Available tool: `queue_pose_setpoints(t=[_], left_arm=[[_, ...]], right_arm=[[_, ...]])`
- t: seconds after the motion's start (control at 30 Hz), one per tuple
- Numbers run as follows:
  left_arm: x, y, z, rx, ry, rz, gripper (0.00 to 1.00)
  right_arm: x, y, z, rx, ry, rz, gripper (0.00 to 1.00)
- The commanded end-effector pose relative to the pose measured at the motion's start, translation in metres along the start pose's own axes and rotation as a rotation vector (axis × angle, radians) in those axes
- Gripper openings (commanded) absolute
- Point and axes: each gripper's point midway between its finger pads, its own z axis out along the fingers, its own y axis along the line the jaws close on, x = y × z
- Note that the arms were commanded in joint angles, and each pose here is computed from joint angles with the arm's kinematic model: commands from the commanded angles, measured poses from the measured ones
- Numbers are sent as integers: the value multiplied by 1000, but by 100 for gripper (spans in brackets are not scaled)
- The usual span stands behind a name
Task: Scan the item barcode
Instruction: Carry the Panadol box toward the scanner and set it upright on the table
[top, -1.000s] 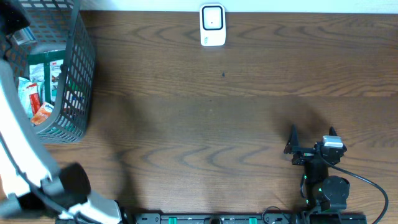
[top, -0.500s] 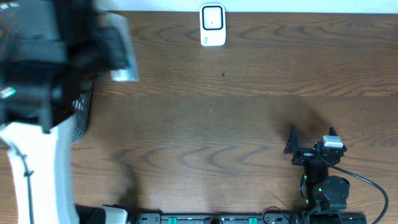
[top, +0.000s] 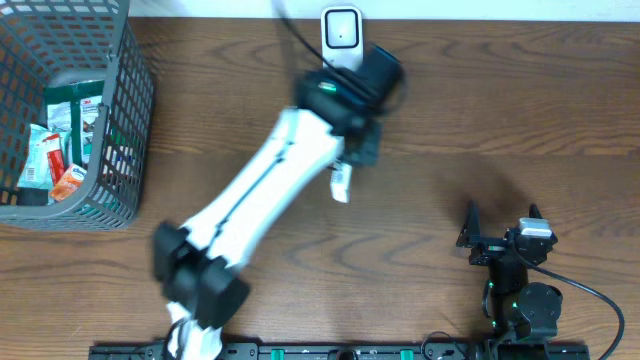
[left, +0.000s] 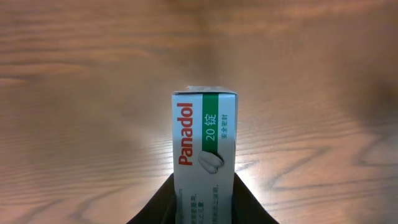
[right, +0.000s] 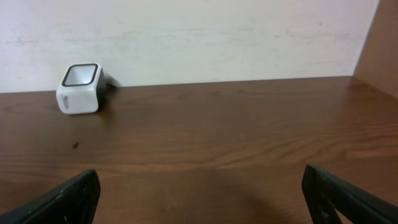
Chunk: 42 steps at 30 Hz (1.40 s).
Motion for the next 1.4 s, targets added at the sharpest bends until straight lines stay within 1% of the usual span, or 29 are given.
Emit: queue_pose_setpoints(t=[0.0,0.1,0.2,0.43,0.57,0.73,0.97,1.27,1.33,1.37], left_arm=[[9,-22,40,-43,49,18,21],[10,-39,70,-47,64,43,22],[9,-49,94,-48,69,30,22],[3,-61,129,-37,56,-11,22],[-4,-67,138,-22,32,-53,22],[-5,-75,154,-11,21,-54,22],[-10,-85,155,16,-13,-47,22],[3,-78,170,-6,18,-43,22],[3,-78,170,-4,17,-43,27],[2,-78,170,-3,15,-44,34]], right_arm=[[0,3,0,-13,0,12,99],[0,3,0,-13,0,12,99],[0,3,0,-14,0,12,99],[0,3,0,-13,0,12,99],[0,3,0,-13,0,12,99],[0,3,0,-13,0,12,99],[0,3,0,-14,0,12,99],[0,3,0,-13,0,12,99],[0,3,0,-13,0,12,99],[0,3,0,-14,0,12,99]])
